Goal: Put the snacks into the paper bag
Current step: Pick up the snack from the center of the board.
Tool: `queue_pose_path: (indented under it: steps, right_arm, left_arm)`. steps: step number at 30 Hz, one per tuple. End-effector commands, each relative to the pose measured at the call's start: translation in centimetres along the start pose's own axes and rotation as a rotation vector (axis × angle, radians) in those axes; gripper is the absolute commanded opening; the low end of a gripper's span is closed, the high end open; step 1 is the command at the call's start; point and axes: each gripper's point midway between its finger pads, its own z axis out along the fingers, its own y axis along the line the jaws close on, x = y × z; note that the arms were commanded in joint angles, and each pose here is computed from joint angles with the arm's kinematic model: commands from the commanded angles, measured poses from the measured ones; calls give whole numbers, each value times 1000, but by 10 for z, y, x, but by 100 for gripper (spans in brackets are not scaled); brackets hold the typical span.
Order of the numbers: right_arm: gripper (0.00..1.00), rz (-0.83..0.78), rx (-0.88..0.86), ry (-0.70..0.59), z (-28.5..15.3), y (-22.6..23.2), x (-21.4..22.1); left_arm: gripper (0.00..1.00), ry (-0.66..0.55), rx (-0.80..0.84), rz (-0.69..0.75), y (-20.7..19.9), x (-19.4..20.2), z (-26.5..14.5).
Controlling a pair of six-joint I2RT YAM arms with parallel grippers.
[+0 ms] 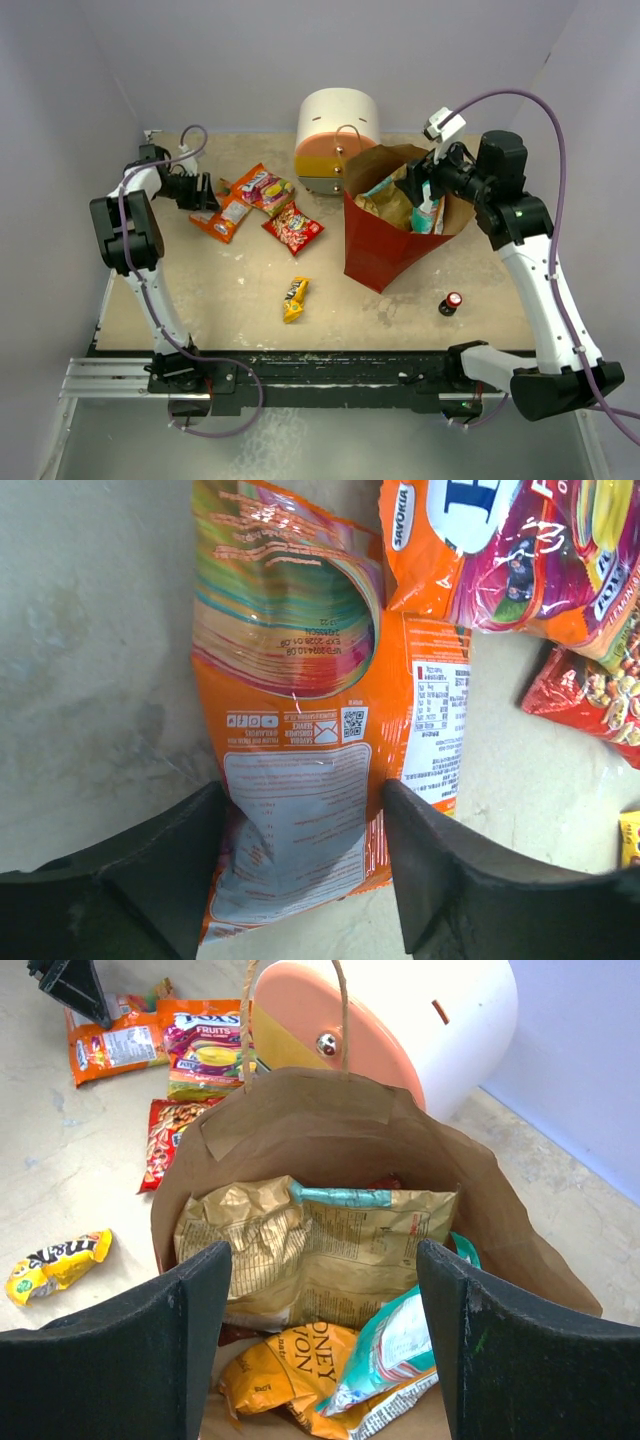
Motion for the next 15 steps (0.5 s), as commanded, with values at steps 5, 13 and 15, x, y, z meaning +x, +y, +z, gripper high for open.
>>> queue_pose_path:
  steps: [5, 13, 15]
  right_arm:
    - [77, -18, -31, -48, -4, 7, -10]
    - [77, -33, -61, -53, 2, 9, -10]
    - [77, -40, -73, -56, 5, 9, -12]
  left_arm:
    - [49, 6, 44, 41, -21, 12, -13]
    - [28, 14, 32, 89, -31, 11, -30]
    - [23, 11, 32, 107, -37, 9, -38]
